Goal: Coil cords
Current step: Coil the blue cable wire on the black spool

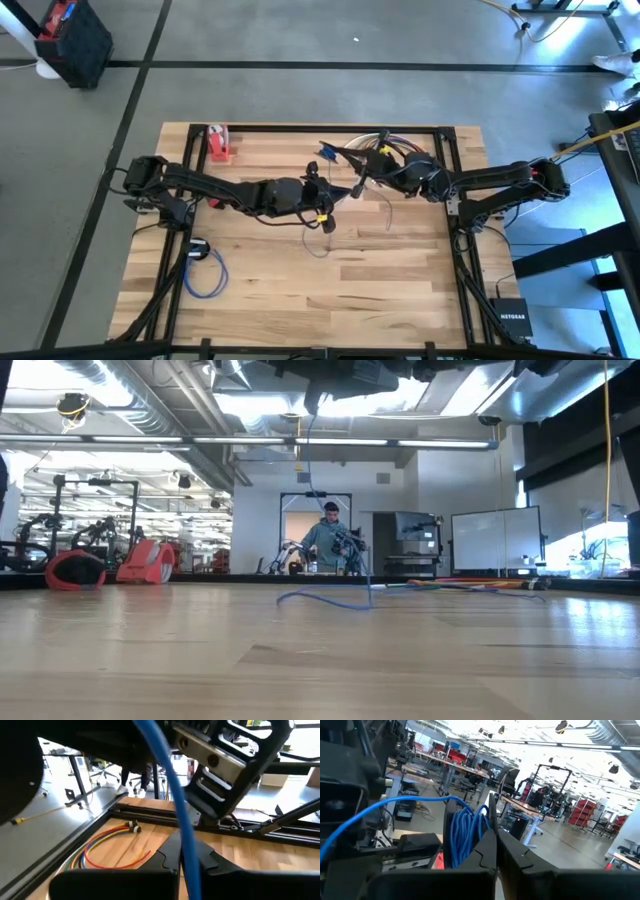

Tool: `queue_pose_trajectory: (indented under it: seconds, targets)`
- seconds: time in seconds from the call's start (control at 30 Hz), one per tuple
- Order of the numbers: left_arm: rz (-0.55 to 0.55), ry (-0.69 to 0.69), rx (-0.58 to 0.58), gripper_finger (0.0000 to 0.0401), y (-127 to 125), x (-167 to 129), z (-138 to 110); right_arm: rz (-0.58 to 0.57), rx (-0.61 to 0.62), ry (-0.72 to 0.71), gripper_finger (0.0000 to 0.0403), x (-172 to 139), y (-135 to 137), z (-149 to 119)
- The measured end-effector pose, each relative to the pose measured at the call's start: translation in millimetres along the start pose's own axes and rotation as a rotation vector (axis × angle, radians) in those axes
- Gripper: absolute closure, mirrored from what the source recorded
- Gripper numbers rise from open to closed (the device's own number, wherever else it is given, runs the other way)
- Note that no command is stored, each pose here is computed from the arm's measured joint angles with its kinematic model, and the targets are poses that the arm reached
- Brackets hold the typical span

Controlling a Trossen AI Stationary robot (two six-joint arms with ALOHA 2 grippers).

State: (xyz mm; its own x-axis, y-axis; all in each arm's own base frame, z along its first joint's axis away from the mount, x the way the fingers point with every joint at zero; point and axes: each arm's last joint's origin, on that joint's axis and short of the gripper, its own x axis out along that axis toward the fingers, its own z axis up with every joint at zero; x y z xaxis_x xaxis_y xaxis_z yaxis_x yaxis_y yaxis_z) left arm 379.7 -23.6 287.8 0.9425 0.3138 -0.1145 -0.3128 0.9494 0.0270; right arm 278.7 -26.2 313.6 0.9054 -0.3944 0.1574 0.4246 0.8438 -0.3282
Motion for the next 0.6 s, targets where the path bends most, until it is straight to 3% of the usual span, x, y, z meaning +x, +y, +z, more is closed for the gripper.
queue_pose_trajectory:
  seconds: [0.27,0.6]
  targets:
    - [0.033,0.143,0.053,0.0400,11,4,-16,-0.023,0.029,-0.080,0.0397,-13,-13,20]
    - [0.037,0.188,0.097,0.0399,11,10,-27,0.010,0.046,-0.166,0.0397,-32,-27,40]
